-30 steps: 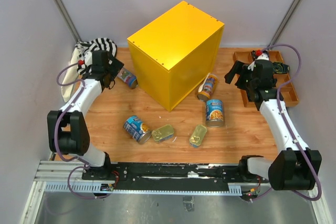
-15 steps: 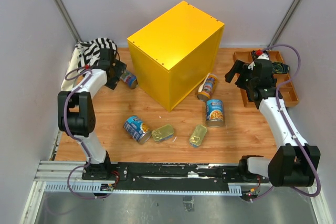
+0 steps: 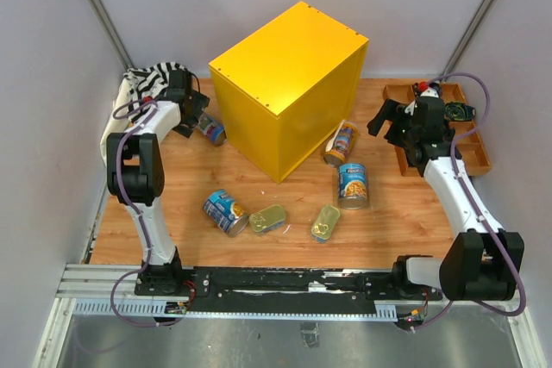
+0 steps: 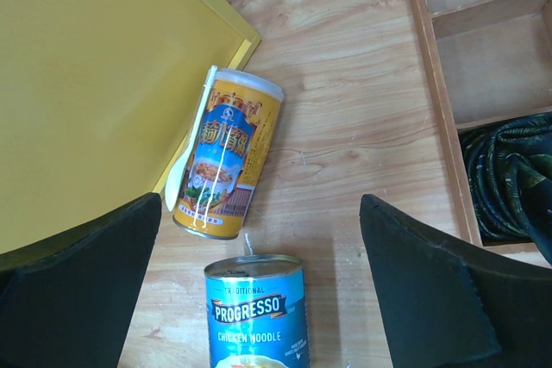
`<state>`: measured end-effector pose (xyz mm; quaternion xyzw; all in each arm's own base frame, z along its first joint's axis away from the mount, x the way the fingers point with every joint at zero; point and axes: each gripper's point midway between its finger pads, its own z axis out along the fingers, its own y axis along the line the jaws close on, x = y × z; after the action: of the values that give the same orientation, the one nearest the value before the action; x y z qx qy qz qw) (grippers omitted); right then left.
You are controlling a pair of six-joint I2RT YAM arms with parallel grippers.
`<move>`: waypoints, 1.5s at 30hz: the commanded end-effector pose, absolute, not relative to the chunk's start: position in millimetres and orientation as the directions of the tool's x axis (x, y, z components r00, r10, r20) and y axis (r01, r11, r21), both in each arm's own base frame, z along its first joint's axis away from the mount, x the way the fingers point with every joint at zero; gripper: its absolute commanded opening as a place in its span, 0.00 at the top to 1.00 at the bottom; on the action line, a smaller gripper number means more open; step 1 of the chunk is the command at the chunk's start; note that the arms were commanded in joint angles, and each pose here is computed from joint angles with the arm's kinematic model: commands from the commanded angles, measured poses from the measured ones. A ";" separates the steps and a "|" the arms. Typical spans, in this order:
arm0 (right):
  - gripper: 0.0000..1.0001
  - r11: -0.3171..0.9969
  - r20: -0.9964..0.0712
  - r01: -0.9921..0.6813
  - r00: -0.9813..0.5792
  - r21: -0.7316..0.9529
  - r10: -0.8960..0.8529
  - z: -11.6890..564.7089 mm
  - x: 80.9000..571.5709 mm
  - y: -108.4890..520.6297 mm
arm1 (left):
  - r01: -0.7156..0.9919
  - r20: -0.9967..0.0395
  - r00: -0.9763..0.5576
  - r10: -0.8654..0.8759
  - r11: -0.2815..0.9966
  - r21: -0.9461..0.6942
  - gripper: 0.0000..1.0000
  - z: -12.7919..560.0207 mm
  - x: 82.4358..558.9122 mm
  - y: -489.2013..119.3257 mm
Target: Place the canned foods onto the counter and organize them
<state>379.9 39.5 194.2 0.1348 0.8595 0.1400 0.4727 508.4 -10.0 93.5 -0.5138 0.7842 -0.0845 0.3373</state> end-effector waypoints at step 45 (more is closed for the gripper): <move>0.01 0.903 -0.759 0.017 -0.534 0.430 0.372 206.7 398.2 77.2 | -0.686 -0.526 -0.300 -0.796 0.563 -0.460 0.91 88.4 515.7 5.4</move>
<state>393.5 64.7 186.4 0.1308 0.8639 0.1726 0.4548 520.7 -9.6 55.6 -0.4760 0.8118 -0.0872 0.3267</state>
